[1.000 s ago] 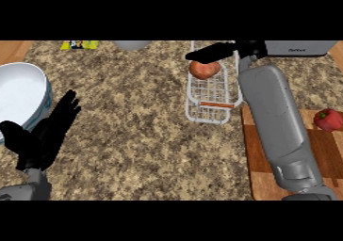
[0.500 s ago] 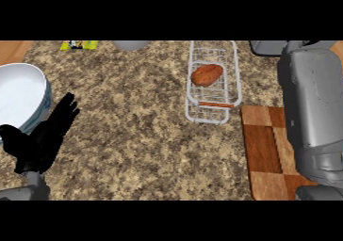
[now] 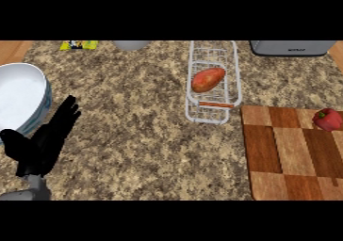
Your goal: Pick the sweet potato from the cutting board and place it in the tiered basket
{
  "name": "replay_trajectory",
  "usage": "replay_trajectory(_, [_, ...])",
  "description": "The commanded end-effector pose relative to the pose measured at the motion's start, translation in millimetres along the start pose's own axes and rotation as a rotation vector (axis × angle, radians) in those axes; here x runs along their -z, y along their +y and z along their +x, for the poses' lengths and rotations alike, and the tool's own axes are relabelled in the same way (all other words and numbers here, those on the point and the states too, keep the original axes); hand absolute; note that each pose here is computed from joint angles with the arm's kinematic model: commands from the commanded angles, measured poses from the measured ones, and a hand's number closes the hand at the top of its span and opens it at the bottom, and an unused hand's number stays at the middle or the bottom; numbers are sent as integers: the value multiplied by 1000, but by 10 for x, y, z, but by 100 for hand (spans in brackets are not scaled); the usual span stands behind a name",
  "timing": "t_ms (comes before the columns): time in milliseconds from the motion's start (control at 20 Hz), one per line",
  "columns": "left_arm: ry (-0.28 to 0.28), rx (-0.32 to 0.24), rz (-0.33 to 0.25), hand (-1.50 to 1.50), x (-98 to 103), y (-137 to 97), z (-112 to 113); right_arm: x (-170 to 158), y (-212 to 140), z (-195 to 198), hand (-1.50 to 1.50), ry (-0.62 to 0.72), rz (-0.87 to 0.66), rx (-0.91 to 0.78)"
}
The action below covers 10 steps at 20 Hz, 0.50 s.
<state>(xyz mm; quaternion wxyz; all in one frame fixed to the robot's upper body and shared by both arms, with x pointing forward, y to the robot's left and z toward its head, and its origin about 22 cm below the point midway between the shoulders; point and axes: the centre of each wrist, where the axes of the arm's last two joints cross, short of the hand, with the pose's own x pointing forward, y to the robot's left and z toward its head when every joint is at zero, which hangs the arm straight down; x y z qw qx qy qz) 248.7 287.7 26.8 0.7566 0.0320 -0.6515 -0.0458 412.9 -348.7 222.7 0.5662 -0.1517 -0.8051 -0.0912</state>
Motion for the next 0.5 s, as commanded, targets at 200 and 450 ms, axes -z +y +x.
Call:
replay_trajectory(200, [-3, 6, -8, 0, 85, 96, 135, 140, -1200, 222, -150, -24, -81, -10])
replay_trajectory(450, [-21, -15, -18, 0, 124, -101, 201, 59, -1708, 177, -150, -26, -41, -17])
